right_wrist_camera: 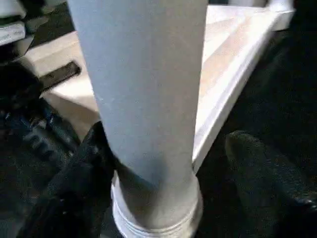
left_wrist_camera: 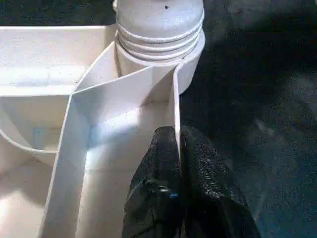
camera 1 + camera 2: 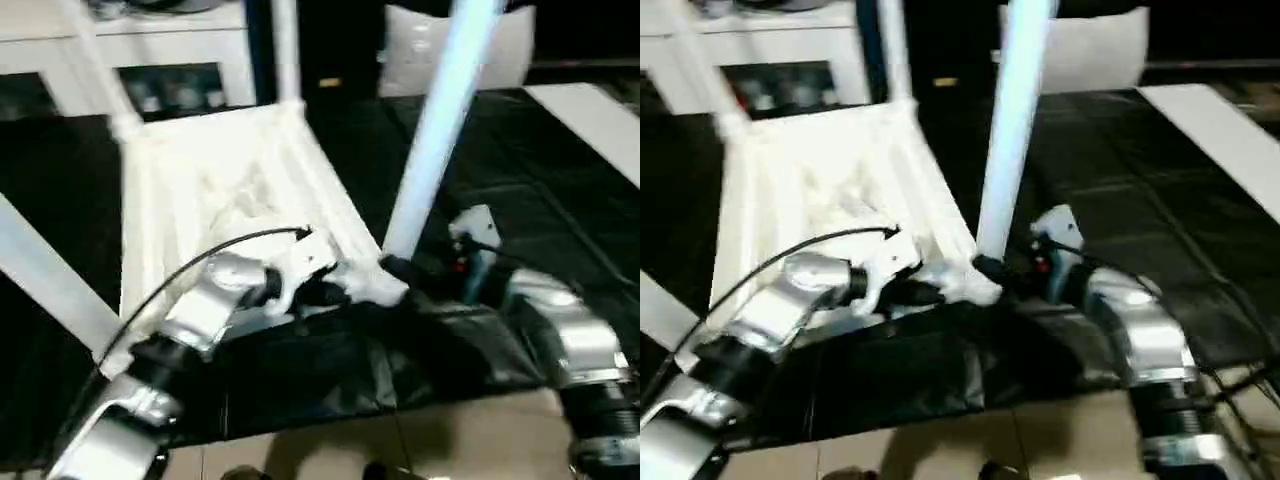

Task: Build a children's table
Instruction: Rotate leg to tighten

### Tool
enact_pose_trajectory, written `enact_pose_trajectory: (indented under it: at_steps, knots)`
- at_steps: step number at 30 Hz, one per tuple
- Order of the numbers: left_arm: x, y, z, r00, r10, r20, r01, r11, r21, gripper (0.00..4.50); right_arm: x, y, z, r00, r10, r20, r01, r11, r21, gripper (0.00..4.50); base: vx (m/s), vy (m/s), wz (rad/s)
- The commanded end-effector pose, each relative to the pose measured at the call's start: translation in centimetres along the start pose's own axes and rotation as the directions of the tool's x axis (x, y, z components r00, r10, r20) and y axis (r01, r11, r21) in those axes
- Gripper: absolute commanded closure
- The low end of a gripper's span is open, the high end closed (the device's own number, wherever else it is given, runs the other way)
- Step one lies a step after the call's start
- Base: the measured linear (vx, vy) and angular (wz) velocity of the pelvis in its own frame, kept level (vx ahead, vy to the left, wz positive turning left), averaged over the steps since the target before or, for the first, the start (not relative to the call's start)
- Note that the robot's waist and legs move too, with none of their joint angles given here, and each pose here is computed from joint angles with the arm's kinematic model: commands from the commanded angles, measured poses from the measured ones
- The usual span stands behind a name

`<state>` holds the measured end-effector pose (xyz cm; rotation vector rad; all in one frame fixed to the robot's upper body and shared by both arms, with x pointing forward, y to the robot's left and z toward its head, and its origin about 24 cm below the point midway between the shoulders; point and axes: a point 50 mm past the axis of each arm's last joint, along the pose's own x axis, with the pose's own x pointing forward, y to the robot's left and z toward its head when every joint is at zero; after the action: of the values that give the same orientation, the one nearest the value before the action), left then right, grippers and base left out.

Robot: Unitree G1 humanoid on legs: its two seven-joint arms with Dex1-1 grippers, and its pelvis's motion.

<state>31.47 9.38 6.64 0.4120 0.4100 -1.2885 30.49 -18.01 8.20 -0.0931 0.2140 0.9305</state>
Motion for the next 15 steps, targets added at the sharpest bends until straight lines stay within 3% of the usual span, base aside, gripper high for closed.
enact_pose_trajectory:
  at_steps: [1,7,12,15]
  knots:
    - [-0.4,-0.6,-0.7,0.993,-0.11,-0.044,0.113,0.992,0.056,4.5,-1.1,0.1,0.1,0.994,0.099,-0.054,-0.102,0.993,-0.06,0.68,0.0,0.0,0.0]
    - [-1.5,-1.2,-1.0,0.959,-0.272,-0.079,0.279,0.955,0.101,4.5,-1.7,1.1,0.3,0.937,0.34,-0.079,-0.342,0.94,-0.012,1.04,0.0,0.0,0.0]
    - [-1.8,-1.4,-1.0,0.939,-0.329,-0.103,0.34,0.933,0.116,4.5,-1.6,1.3,0.2,0.906,0.414,-0.089,-0.415,0.91,0.012,1.45,0.0,0.0,0.0]
    - [-1.7,-1.6,-1.0,0.927,-0.357,-0.117,0.37,0.92,0.131,4.5,-1.5,1.8,0.0,0.858,0.503,-0.101,-0.501,0.864,0.049,1.6,0.0,0.0,0.0]
